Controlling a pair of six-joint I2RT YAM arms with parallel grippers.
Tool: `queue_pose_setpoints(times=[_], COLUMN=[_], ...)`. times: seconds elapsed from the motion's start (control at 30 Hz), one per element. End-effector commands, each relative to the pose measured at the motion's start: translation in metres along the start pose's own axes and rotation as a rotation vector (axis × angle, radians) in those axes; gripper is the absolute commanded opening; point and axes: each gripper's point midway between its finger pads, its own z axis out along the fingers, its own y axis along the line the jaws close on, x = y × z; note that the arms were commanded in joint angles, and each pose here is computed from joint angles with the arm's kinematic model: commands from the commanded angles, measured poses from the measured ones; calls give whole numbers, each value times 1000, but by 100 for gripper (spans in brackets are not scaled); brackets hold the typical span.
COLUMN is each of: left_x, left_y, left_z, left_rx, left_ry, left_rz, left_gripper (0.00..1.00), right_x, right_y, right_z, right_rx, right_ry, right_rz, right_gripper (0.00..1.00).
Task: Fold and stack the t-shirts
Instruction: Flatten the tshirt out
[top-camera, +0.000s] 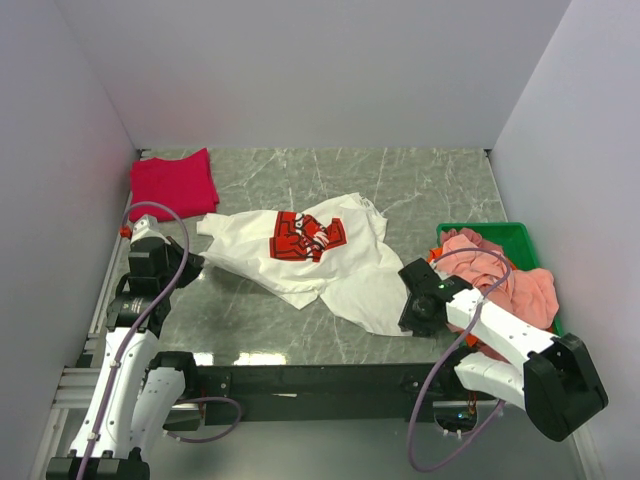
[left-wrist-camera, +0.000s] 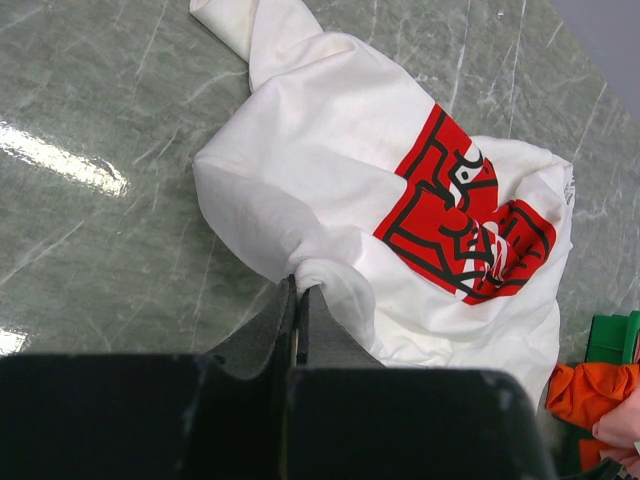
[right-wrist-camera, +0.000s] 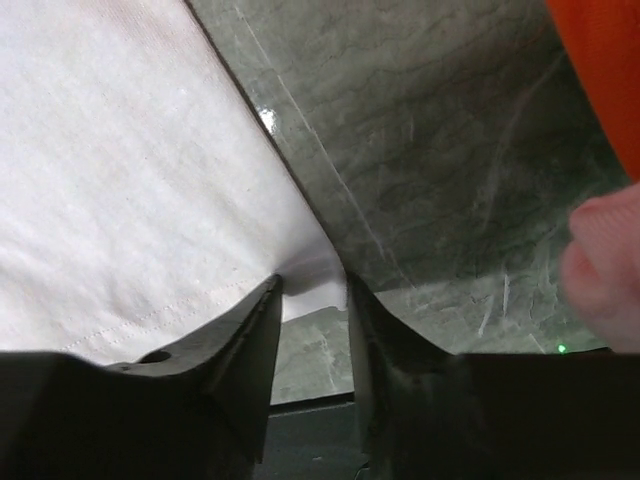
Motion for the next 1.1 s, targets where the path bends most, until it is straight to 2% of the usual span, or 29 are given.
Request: queue_pose_setpoints(times=[0.0, 0.13, 0.27, 0.3, 0.53, 0.77, 0.97, 1.07], left_x=[-13, -14, -15, -15, -30, -63, -135, -189], left_y=[-14, -15, -15, -15, -21, -61, -125, -179], left_z=[-7, -7, -7, -8, -1, 38, 71, 85], left_rx=[52, 55, 57, 59, 51, 94, 164, 254], left_ry=[-46, -50, -52, -54, -89, -42, -105, -160], left_rz=[9, 9, 10, 12, 32, 99, 130, 108], left_gripper=[1, 1, 1, 1, 1, 0, 0, 0], right_x=[-4, -3, -8, -11, -51, -136, -234, -277], right_y=[2, 4, 11, 14, 43, 76, 103, 120], right_z=[7, 6, -5, -9, -57, -116, -195, -246], right_rx=[4, -11, -43, -58, -134, -174, -243, -301], right_ry=[-26, -24, -35, -42, -149, -293, -463, -565], right_rz=[3, -1, 0, -2, -19, -37, 11, 32], right_gripper=[37, 22, 2, 0, 0, 0, 0, 0])
